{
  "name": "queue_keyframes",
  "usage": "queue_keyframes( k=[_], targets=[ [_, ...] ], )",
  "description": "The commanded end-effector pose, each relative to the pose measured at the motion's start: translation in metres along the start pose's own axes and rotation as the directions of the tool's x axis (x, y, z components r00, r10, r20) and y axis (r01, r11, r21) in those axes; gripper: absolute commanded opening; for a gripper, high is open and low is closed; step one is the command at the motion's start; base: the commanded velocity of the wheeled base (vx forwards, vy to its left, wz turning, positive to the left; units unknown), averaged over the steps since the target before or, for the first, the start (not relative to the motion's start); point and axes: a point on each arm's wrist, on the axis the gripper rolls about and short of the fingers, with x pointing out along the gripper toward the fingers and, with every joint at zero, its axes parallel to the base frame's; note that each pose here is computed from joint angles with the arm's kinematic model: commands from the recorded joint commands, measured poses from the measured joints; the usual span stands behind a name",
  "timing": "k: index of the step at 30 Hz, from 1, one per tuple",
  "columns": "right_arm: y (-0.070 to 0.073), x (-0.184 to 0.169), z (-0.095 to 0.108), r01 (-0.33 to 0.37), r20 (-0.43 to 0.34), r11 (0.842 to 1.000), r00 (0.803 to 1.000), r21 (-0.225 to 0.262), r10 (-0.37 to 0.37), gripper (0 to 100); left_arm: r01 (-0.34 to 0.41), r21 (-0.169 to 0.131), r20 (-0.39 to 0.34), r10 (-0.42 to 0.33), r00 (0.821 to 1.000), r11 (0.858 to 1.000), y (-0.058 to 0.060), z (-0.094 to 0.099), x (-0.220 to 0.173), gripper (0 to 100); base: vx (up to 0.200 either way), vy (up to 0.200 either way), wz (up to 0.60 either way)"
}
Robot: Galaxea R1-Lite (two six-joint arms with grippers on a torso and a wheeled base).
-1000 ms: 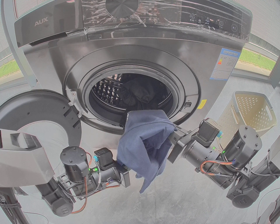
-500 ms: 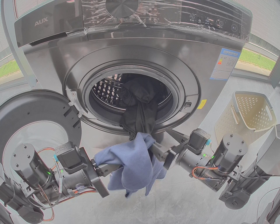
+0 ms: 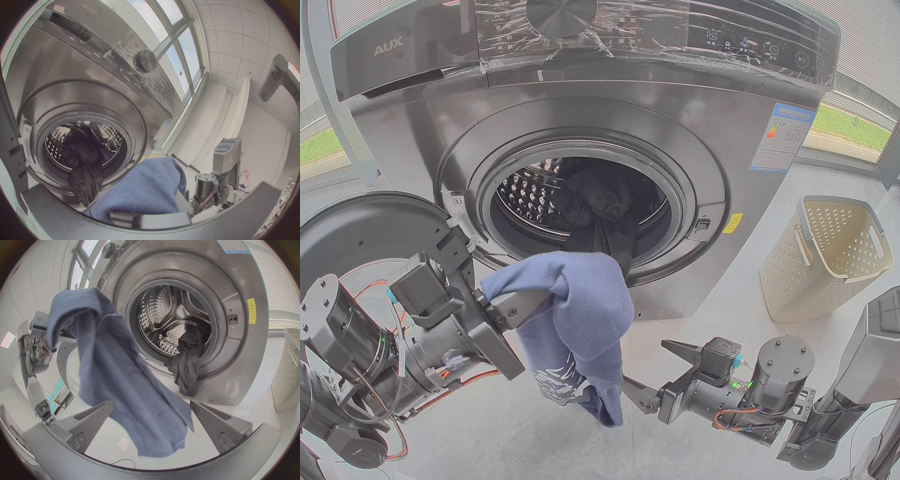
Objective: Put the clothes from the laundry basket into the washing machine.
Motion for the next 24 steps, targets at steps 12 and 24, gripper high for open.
queue_keyframes(
  k=[12, 24],
  targets=[
    [-0.005, -0.001, -0.009, 0.018, -0.039, 1.0, 0.999, -0.005, -0.018, 100, 0.0, 0.023, 0.118, -0.003, 0.993, 1.0, -0.005, 0.027, 0.003, 0, 0.0, 0.0, 0.0],
    [0.004, 0.046, -0.03, -0.008, -0.036, 1.0, 0.999, -0.015, 0.007, 100, -0.003, 0.033, 0.172, -0.003, 0.985, 0.999, -0.006, 0.039, 0.008, 0, 0.0, 0.0, 0.0]
  ],
)
